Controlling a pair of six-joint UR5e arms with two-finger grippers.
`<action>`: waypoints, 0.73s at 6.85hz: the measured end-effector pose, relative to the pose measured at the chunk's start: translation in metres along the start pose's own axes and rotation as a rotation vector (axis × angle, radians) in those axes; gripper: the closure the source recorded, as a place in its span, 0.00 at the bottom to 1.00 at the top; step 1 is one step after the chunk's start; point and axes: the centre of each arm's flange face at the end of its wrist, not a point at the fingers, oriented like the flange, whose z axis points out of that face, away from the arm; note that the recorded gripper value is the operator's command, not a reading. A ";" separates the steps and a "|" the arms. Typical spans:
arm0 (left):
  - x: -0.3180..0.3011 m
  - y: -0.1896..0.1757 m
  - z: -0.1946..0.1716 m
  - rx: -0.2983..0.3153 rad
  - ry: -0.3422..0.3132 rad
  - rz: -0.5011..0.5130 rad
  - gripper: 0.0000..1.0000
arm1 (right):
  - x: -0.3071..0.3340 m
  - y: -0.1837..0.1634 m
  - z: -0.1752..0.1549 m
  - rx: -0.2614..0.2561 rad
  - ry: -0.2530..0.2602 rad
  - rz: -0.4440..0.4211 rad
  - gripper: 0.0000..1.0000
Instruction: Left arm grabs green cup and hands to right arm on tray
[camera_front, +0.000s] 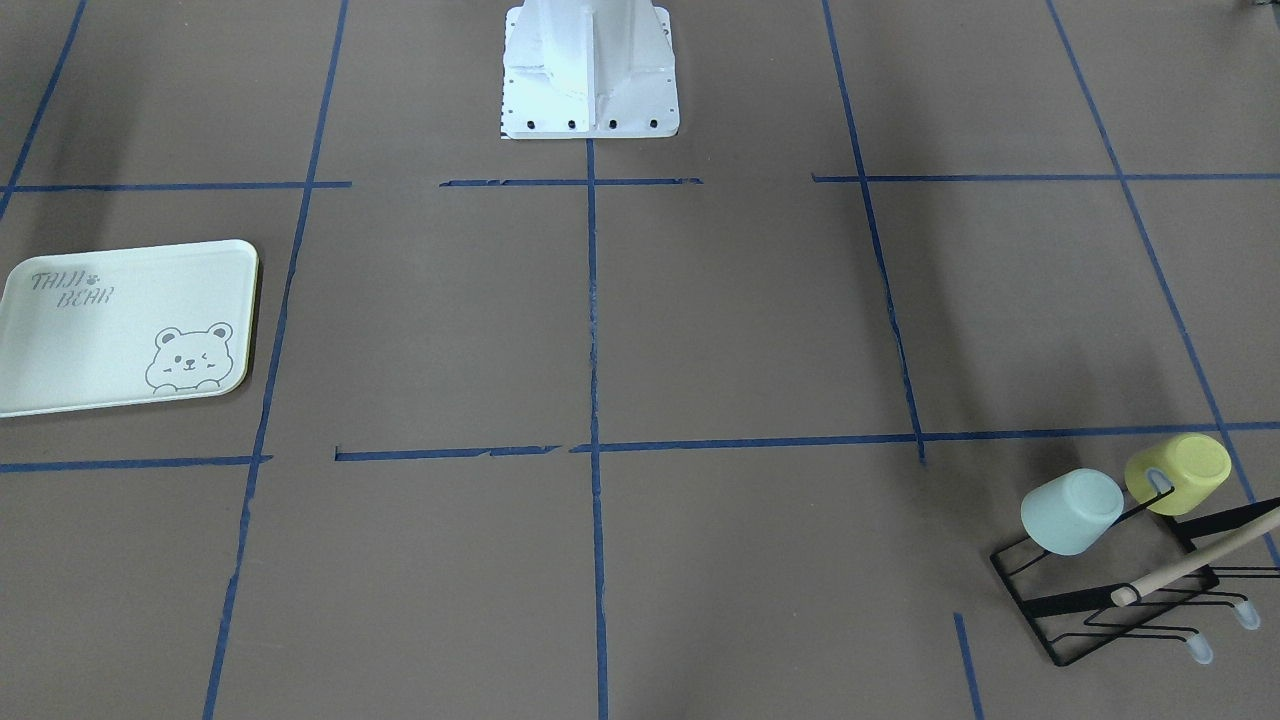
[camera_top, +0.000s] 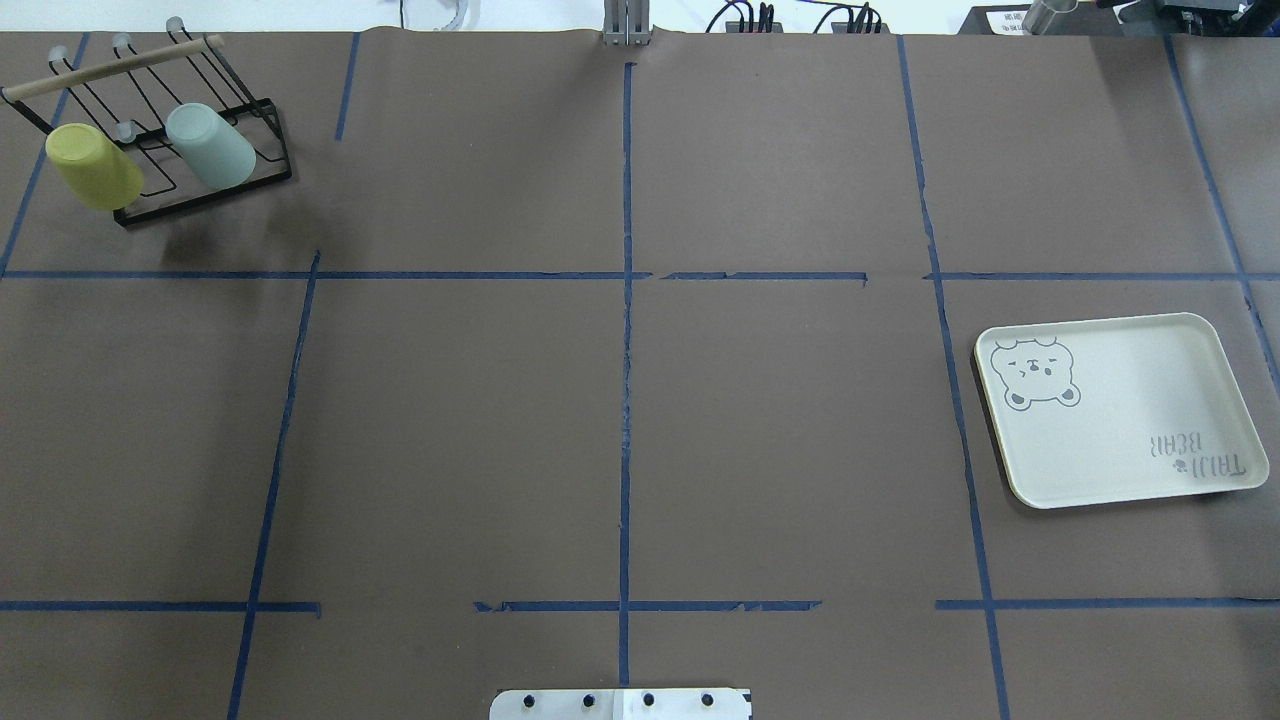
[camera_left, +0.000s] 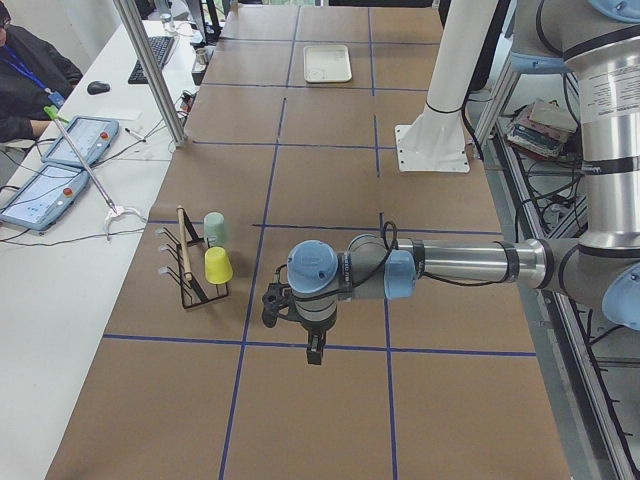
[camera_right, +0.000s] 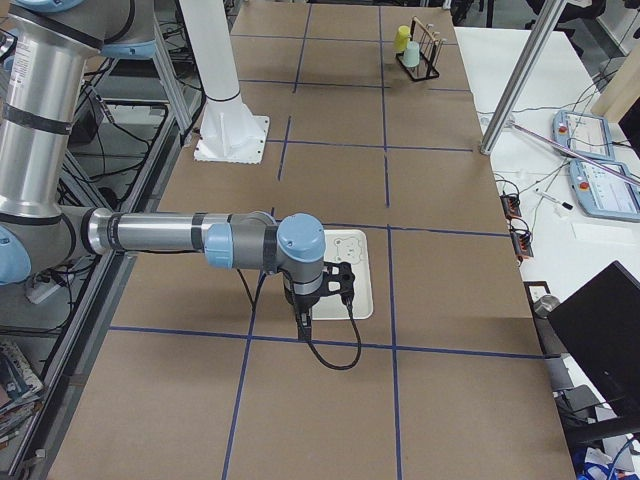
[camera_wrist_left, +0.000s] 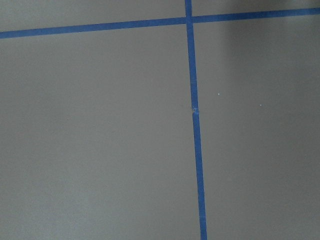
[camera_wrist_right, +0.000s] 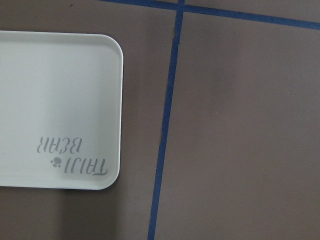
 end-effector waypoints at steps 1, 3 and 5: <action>0.000 0.000 0.000 -0.001 0.000 0.000 0.00 | 0.000 0.000 0.000 0.000 0.000 0.000 0.00; 0.001 0.000 0.000 -0.001 -0.002 0.003 0.00 | -0.001 -0.001 -0.001 0.002 0.000 0.000 0.00; 0.016 -0.021 -0.015 0.052 -0.011 0.056 0.00 | -0.004 -0.002 -0.004 0.008 -0.001 -0.006 0.00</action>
